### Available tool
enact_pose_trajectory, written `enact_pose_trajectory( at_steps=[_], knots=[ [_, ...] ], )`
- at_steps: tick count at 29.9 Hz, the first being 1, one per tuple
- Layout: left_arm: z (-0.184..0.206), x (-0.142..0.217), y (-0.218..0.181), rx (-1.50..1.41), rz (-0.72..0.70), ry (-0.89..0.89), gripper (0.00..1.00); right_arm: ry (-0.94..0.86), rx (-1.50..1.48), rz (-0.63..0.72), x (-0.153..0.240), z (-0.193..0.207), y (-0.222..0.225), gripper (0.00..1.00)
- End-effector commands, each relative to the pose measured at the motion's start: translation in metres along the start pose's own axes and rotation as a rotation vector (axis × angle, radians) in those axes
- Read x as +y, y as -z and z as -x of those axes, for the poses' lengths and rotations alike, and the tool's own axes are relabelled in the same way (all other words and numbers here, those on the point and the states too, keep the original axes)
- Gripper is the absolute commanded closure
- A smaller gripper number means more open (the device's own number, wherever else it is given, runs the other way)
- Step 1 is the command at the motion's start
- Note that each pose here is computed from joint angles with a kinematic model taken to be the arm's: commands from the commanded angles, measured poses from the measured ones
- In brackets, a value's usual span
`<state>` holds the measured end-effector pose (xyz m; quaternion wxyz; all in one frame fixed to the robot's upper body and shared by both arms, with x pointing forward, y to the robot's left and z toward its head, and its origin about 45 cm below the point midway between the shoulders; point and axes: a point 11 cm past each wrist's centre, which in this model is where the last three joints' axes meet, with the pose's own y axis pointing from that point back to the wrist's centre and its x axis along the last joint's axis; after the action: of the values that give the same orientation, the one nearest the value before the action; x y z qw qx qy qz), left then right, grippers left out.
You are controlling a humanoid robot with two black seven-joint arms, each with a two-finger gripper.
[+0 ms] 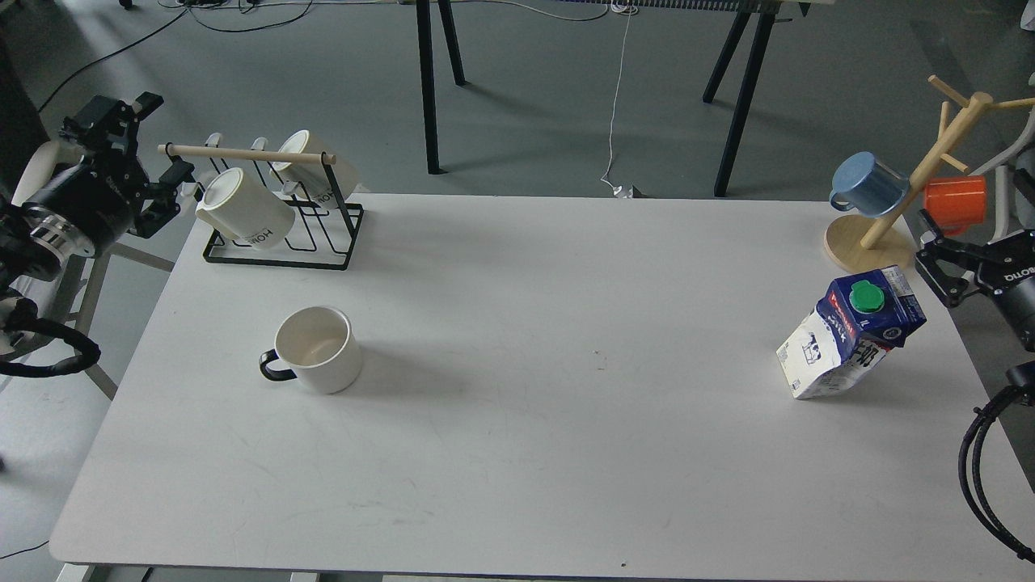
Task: Place cup and milk with both arms
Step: 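Reach the left gripper toward the white mug on the table, then grasp the white mug's rim with the left gripper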
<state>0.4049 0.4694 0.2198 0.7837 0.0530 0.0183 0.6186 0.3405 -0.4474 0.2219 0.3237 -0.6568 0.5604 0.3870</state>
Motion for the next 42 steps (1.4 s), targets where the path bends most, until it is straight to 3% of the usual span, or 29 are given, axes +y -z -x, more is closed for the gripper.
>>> enact_pose_trajectory(
  at_steps=[1, 14, 20, 29, 34, 42],
  knots=[
    [0.003, -0.001, 0.003, 0.004, -0.003, 0.006, 0.0, -0.006, 0.001, 0.008, 0.001, -0.002, -0.002, 0.06],
    [-0.016, 0.009, 0.001, -0.028, -0.022, -0.039, 0.0, -0.017, 0.003, 0.014, 0.002, -0.005, -0.004, 0.06],
    [-0.013, 0.0, -0.022, -0.346, -0.121, 0.097, 0.0, -0.019, 0.001, 0.014, 0.003, -0.006, -0.004, 0.05],
    [0.053, 0.008, -0.012, -1.003, -0.308, 0.578, 0.0, -0.042, 0.005, 0.01, 0.007, -0.014, -0.003, 0.05],
    [0.047, 0.018, 0.016, -1.303, -0.376, 0.634, 0.0, -0.045, 0.005, 0.011, 0.008, -0.015, -0.003, 0.05],
    [0.061, 0.023, 0.044, -1.361, -0.374, 0.697, 0.0, -0.057, 0.003, 0.014, 0.012, -0.019, -0.005, 0.05]
  ],
)
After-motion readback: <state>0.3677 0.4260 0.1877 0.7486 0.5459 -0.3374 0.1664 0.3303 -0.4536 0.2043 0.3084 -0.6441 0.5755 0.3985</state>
